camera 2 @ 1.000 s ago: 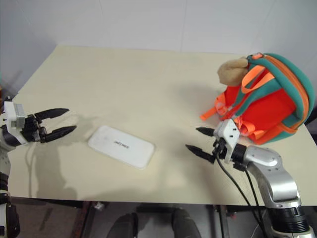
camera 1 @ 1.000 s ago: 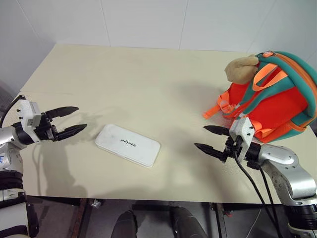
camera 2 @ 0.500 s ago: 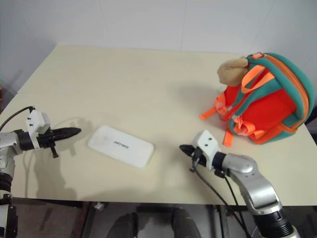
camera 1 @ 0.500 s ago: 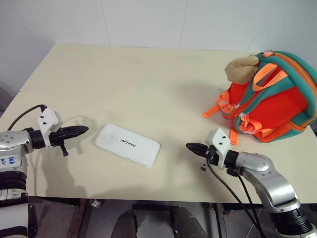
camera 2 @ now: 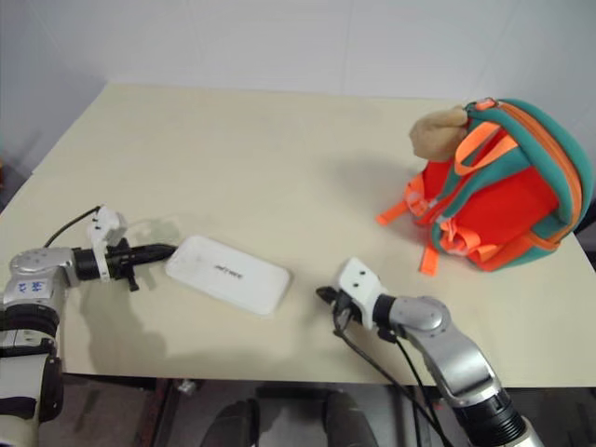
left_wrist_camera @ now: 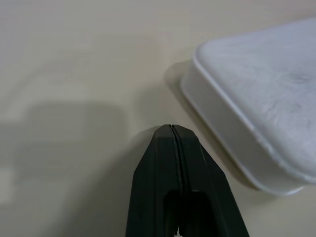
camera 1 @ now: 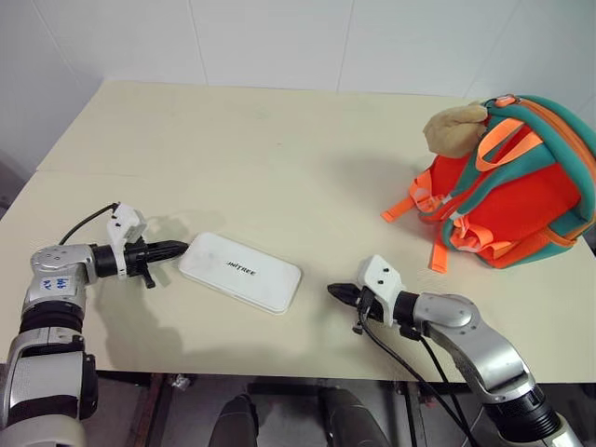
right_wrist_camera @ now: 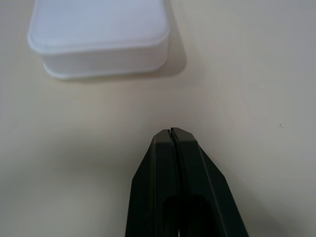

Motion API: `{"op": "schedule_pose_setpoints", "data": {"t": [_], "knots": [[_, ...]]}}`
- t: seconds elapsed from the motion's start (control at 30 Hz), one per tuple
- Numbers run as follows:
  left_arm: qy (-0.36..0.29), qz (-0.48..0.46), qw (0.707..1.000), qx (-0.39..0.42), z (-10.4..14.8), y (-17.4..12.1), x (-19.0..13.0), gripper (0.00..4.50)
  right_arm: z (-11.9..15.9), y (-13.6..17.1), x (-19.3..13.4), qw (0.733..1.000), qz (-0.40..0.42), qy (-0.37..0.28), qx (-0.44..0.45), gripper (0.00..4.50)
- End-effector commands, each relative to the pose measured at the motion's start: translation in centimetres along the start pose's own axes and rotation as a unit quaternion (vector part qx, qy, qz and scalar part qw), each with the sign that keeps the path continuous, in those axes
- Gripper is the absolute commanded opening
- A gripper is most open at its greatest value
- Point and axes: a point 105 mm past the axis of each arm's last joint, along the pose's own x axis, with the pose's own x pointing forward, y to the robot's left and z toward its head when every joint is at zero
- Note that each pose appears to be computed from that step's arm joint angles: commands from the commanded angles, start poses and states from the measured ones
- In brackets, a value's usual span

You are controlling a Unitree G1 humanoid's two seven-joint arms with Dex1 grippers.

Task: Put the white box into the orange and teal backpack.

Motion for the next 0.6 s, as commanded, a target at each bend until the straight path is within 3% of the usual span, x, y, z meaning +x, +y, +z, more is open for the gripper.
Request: {"op": "schedule_pose_setpoints", "data": {"t": [0.03,0.27,0.6], "knots": [[-0.016,-0.02,1.0,0.001,1.4,-0.2,0.8,0.01,0.2,-0.2,0.2,1.0,-0.003,0.007,-0.012,0.04],[0.007,-0.06,0.998,0.005,1.2,-1.2,1.7,0.01,1.5,1.3,1.4,0.998,0.043,-0.006,-0.034,0.04],[0.058,-0.118,0.991,0.018,1.0,-3.1,1.7,0.01,3.0,0.9,1.3,0.996,0.068,0.003,-0.064,0.04]]}}
